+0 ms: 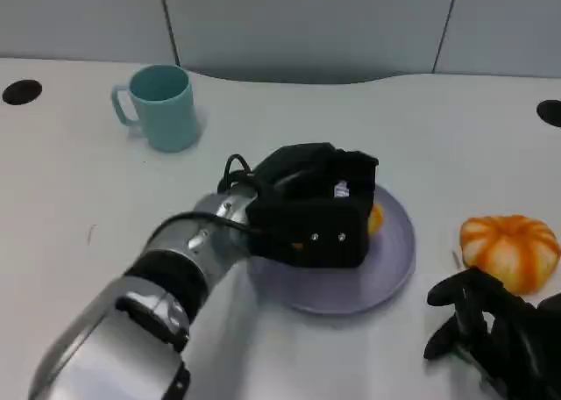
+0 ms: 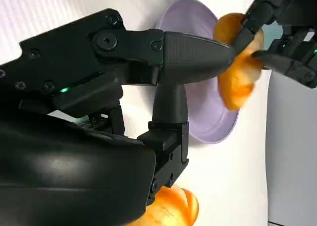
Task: Grasp the bread from the table and place it into the plate.
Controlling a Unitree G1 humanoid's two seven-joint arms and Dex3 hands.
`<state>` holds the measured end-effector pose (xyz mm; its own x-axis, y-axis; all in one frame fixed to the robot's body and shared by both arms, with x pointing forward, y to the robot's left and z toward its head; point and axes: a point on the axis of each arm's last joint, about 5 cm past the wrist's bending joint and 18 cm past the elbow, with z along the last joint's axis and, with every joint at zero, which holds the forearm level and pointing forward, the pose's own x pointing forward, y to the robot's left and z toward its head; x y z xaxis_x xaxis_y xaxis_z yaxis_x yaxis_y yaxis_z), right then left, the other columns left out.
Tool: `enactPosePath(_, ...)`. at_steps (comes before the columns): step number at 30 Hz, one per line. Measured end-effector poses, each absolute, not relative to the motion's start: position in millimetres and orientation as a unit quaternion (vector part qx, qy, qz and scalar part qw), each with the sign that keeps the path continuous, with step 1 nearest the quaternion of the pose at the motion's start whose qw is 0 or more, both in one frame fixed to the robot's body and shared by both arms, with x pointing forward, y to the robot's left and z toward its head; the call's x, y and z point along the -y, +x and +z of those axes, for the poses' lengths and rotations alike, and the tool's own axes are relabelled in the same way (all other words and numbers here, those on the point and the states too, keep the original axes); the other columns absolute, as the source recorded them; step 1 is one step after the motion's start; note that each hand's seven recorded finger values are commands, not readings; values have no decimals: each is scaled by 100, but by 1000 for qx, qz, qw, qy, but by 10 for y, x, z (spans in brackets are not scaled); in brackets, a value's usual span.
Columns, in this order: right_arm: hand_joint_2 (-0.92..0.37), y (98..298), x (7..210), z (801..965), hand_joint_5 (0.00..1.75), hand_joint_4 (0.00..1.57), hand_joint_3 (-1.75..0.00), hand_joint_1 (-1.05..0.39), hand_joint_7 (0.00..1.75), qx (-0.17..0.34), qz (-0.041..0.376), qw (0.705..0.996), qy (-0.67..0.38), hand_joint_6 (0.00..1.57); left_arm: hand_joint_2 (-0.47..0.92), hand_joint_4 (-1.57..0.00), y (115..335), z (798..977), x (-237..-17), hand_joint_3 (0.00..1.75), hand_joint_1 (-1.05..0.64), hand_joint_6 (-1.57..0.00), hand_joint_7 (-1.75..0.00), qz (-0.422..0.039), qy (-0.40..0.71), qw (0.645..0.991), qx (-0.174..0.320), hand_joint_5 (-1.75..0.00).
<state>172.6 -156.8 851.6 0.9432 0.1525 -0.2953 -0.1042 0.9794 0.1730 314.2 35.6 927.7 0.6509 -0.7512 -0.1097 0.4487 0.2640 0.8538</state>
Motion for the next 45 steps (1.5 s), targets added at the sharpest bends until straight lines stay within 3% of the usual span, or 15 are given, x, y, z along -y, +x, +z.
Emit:
enactPosePath(2,-92,1723,1568,8517,175,57,-60,-32,170,-156,65,983,77,38,92,-3,3176,9323,-403,14,-80,-20,-44,-390,493,758,172,-65)
enactPosePath(5,-92,1722,1568,8517,175,56,-60,-32,170,-155,65,983,77,38,92,0,3201,9368,-421,19,-86,-13,-36,-394,512,741,184,-46)
enactPosePath(8,-92,1723,1567,8518,175,56,-60,-32,169,-155,65,983,77,38,92,0,3198,9366,-416,30,-96,-4,-27,-399,518,734,186,-11)
enactPosePath(17,-92,1733,1566,8521,175,54,-60,-32,168,-157,65,982,77,36,92,0,3235,9489,-448,48,-104,0,-10,-409,491,741,208,0)
enactPosePath(21,-92,1737,1575,8520,175,56,-61,-32,168,-157,67,982,82,36,92,0,3264,9574,-633,51,-102,-2,-7,-407,384,800,218,0)
enactPosePath(25,-92,1737,1594,8520,175,56,-61,-32,169,-158,66,982,79,36,92,-2,3237,9492,-920,51,-99,-4,-7,-393,267,856,206,-1)
enactPosePath(29,-92,1742,1594,8523,175,55,-61,-33,170,-159,68,982,77,36,92,-31,3148,9341,-1165,49,-87,-25,-12,-367,137,901,188,-18)
enactPosePath(32,-92,1741,1598,8522,175,56,-61,-33,171,-159,68,982,76,37,92,-35,3010,9150,-1404,47,-86,-29,-12,-325,-14,932,157,-20)
enactPosePath(36,-92,1742,1609,8523,175,56,-60,-33,171,-159,68,982,72,37,92,-42,2899,9038,-1523,46,-83,-36,-13,-311,-67,940,124,-26)
enactPosePath(38,-92,1748,1601,8526,175,56,-59,-34,171,-159,70,982,73,37,92,-54,2886,9055,-1554,46,-71,-58,-14,-311,-93,938,120,-65)
enactPosePath(39,-92,1750,1591,8527,175,56,-59,-33,171,-158,71,982,75,37,92,-51,2842,9018,-1624,46,-67,-67,-18,-305,-144,935,111,-101)
enactPosePath(40,-92,1740,1592,8521,175,56,-60,-33,171,-160,70,982,75,37,92,-48,2771,8950,-1702,46,-65,-70,-21,-297,-198,929,98,-116)
enactPosePath(42,-92,1724,1609,8516,175,56,-60,-33,172,-160,67,982,75,37,92,-41,2530,8732,-1871,46,-64,-64,-44,-264,-299,916,57,-139)
enactPosePath(43,-92,1721,1617,8519,175,56,-60,-32,172,-160,66,982,74,37,92,-38,2363,8605,-1958,46,-61,-54,-82,-242,-340,908,31,-160)
enactPosePath(45,-92,1719,1635,8523,175,57,-60,-32,171,-162,64,982,71,37,92,-41,2060,8413,-2097,48,-58,-42,-127,-195,-381,904,-12,-172)
